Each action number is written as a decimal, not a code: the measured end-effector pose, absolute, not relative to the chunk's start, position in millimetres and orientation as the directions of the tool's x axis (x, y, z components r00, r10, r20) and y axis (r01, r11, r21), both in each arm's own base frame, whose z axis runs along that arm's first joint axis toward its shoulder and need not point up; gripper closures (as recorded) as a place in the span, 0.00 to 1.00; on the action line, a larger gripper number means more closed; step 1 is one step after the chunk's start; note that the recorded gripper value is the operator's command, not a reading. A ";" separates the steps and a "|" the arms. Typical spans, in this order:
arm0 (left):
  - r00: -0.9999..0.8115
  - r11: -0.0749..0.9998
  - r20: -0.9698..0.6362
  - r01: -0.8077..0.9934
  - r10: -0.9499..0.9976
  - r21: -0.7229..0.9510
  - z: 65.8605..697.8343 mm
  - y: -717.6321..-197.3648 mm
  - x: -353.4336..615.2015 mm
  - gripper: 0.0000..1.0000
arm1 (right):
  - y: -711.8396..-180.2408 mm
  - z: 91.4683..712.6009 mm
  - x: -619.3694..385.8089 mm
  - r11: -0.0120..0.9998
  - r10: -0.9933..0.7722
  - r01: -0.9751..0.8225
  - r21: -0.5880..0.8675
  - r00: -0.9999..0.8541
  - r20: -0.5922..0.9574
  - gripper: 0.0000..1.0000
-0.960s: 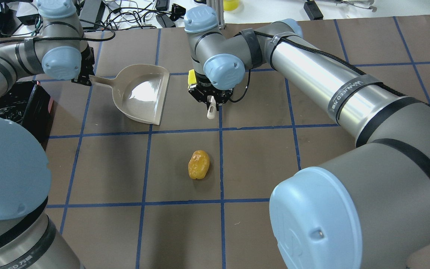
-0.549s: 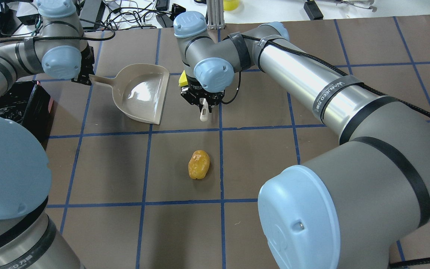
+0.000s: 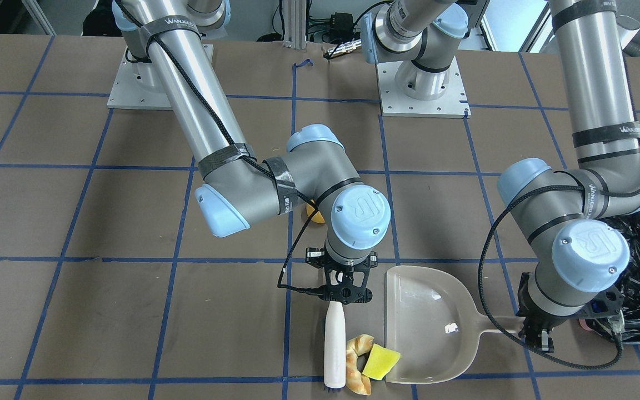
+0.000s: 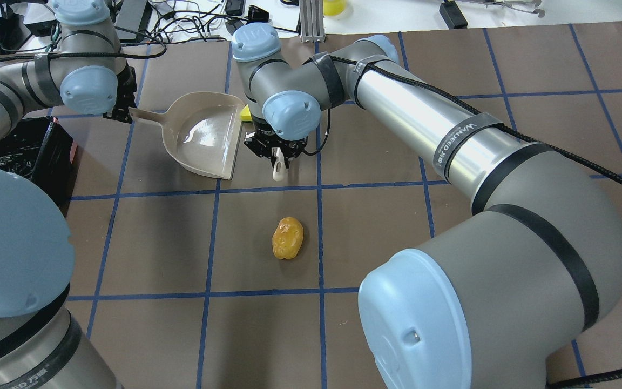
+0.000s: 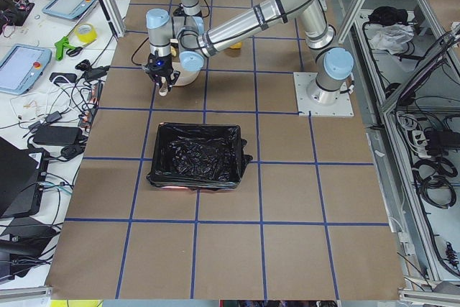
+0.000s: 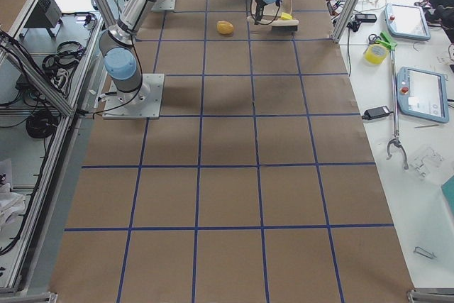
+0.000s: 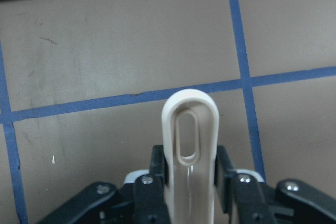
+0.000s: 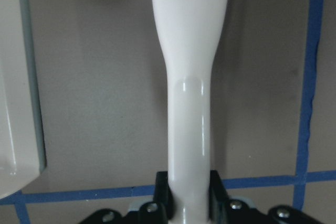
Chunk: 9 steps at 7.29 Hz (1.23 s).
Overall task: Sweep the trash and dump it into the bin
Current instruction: 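Sweep the yellow sponge and fruit piece into the dustpan with the right gripper's brush, then move the brush with the right gripper behind the yellow potato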
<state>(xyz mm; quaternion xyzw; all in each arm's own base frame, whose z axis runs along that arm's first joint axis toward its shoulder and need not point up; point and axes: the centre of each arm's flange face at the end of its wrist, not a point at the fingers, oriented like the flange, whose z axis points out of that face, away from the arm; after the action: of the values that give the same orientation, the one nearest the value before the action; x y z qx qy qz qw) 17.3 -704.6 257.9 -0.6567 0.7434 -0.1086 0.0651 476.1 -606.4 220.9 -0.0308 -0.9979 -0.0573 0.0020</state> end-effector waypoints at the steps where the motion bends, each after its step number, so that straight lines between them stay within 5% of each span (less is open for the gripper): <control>1: -0.132 0.117 0.045 -0.962 -0.990 -0.247 257.9 -704.6 17.4 1.00 | -602.1 222.0 487.7 0.992 0.057 0.056 0.114 -0.998 -0.004 1.00; 9: -0.148 0.133 0.041 -0.959 -0.988 -0.249 257.9 -704.6 17.4 1.00 | -562.1 220.8 566.7 0.989 0.090 0.083 0.121 -0.994 -0.053 1.00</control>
<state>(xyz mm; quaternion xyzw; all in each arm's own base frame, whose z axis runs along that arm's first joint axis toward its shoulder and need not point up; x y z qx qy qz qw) 17.4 -704.6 257.9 -0.6495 0.7497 -0.1082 0.0664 566.7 -562.1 220.8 -0.0435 -0.9969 -0.0593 -0.0293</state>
